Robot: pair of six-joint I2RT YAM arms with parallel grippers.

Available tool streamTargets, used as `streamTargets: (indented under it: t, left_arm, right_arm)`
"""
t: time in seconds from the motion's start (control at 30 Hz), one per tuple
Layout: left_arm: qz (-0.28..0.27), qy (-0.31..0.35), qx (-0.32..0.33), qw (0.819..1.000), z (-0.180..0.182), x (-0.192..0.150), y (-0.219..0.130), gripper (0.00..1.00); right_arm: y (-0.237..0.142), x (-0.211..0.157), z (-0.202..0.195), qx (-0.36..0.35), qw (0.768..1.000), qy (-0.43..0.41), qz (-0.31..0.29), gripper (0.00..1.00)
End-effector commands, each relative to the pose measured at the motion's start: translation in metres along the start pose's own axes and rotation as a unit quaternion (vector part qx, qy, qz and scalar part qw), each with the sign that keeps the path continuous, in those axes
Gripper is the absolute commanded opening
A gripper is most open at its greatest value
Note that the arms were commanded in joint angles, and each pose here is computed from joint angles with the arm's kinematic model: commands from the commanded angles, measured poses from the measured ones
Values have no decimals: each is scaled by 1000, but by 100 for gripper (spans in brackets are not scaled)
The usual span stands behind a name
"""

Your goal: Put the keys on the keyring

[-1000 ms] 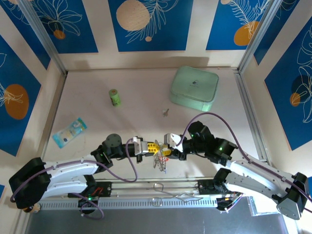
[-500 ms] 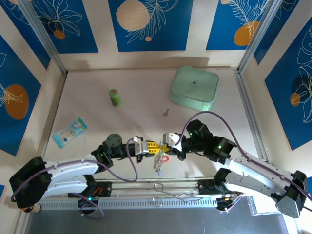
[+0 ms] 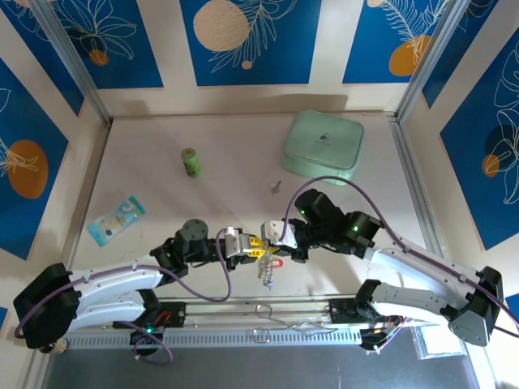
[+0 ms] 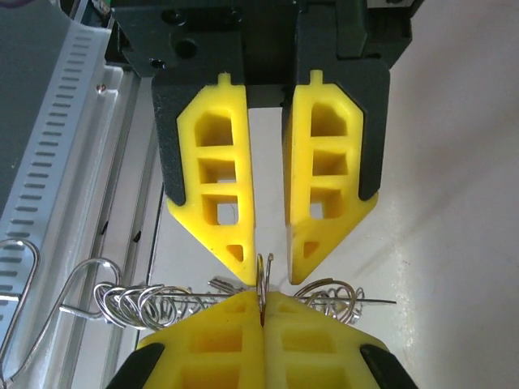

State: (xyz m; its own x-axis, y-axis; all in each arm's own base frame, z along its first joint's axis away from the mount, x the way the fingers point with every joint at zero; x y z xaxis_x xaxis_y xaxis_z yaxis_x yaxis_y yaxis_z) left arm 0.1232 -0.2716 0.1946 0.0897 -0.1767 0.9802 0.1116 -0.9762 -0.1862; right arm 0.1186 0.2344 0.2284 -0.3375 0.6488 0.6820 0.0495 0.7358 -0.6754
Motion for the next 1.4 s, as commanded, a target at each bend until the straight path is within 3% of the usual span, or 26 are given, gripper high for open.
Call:
streamTargets:
  t: [0.0, 0.17, 0.3, 0.4, 0.53, 0.67, 0.97, 1.37]
  left_arm:
    - [-18, 21, -1, 1000, 0, 16, 2, 19]
    - [-26, 20, -2, 999, -2, 18, -1, 16]
    - [-46, 19, -2, 999, -3, 21, -4, 0]
    - [-62, 16, -4, 998, -5, 21, -5, 0]
    - [-71, 10, -8, 997, -6, 20, -6, 0]
    - [-84, 8, -12, 996, -8, 19, -8, 0]
    - [-116, 6, -23, 993, -10, 20, -10, 0]
    - [-124, 5, -47, 991, -12, 19, -3, 0]
  right_arm:
    - [-3, 10, 1, 16, 999, -28, 10, 0]
    - [1, 11, -1, 14, 999, -41, 30, 0]
    - [2, 15, 0, 18, 999, -37, 15, 0]
    - [3, 14, 1, 10, 1000, -23, -8, 1]
    - [-3, 18, 2, -6, 997, 9, -77, 28]
    - [-12, 17, 1, -12, 989, 45, -138, 35]
    - [-26, 7, 8, -39, 981, 59, -183, 34]
    - [-19, 1, 8, -30, 983, 68, -169, 32]
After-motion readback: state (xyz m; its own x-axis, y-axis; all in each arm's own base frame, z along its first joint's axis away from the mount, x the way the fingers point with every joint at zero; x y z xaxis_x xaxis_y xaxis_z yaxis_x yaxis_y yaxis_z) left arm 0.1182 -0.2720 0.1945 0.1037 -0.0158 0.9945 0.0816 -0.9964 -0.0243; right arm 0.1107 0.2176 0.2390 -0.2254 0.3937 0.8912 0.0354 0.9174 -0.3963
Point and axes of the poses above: each hand's point on the last joint's axis, 136 mm out from that joint toward the fingers, its own y axis out along the fingers, its own z axis along the line the jaws close on, x = y × z, the point moved 5 cm from there along -y, back along the fingers, and after that the axes turned 12 degrees about -y, right-handed, at the moved point
